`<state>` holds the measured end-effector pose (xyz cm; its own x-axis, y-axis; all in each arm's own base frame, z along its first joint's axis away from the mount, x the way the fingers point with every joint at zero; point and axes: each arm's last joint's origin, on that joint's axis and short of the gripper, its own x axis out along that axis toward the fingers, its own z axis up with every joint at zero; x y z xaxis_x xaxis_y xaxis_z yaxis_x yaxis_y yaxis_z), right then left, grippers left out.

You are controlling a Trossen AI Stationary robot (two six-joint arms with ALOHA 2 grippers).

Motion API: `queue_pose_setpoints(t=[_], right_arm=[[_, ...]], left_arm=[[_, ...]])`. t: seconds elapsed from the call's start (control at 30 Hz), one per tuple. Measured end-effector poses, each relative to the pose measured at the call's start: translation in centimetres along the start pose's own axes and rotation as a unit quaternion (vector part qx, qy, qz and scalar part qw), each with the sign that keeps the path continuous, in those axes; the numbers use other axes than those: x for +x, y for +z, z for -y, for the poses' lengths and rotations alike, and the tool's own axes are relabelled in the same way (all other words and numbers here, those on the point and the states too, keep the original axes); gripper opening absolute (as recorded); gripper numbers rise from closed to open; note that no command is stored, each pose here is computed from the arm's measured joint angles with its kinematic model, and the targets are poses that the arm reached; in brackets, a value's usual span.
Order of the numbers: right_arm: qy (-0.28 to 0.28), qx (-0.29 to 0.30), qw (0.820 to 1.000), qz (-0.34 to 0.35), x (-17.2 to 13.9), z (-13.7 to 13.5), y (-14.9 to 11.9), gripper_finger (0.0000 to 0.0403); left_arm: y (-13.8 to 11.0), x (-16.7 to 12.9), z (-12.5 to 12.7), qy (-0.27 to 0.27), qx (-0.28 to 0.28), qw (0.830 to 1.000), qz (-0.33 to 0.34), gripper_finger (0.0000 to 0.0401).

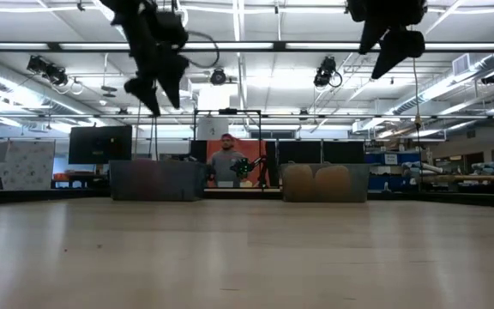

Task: Sort produce into baskets
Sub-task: Put the red bell pepper into the left black bin

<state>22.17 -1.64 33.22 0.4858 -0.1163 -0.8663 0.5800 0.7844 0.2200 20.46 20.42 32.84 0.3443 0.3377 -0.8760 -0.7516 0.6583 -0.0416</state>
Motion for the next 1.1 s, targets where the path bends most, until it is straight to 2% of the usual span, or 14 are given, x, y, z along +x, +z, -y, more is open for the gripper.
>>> queue_pose_setpoints(t=[0.07, 0.23, 0.43, 0.57, 0.73, 0.9, 1.1], right_arm=[[0.006, -0.029, 0.999, -0.015, 0.0, 0.1, -0.1, 0.035], [0.061, -0.096, 0.992, -0.054, 0.0, -0.2, -0.6, 0.035], [0.056, -0.168, 0.979, -0.1, -0.1, -0.9, -2.3, 0.035], [0.067, -0.202, 0.966, -0.147, 0.8, -1.7, -4.5, 0.035], [0.059, -0.237, 0.95, -0.193, 2.0, -3.0, -8.1, 0.035], [0.069, -0.233, 0.948, -0.206, 2.8, -4.5, -11.3, 0.035], [0.109, -0.171, 0.962, -0.181, 2.7, -6.7, -13.6, 0.0349]], left_arm=[[-0.6, -1.3, 1.9, -0.017, 0.002, 1.0, 0.011, 0.0391], [-2.3, -3.5, 7.5, -0.064, 0.015, 0.997, 0.032, 0.0391], [-5.0, -4.6, 14.3, -0.088, 0.037, 0.994, 0.058, 0.0391], [-6.6, -5.2, 17.9, -0.114, 0.044, 0.99, 0.077, 0.0391], [-8.0, -5.4, 21.1, -0.149, 0.075, 0.981, 0.103, 0.0391], [-8.6, -4.6, 23.3, -0.169, 0.126, 0.971, 0.113, 0.0391], [-8.8, -3.0, 24.9, -0.19, 0.187, 0.958, 0.103, 0.0391]])
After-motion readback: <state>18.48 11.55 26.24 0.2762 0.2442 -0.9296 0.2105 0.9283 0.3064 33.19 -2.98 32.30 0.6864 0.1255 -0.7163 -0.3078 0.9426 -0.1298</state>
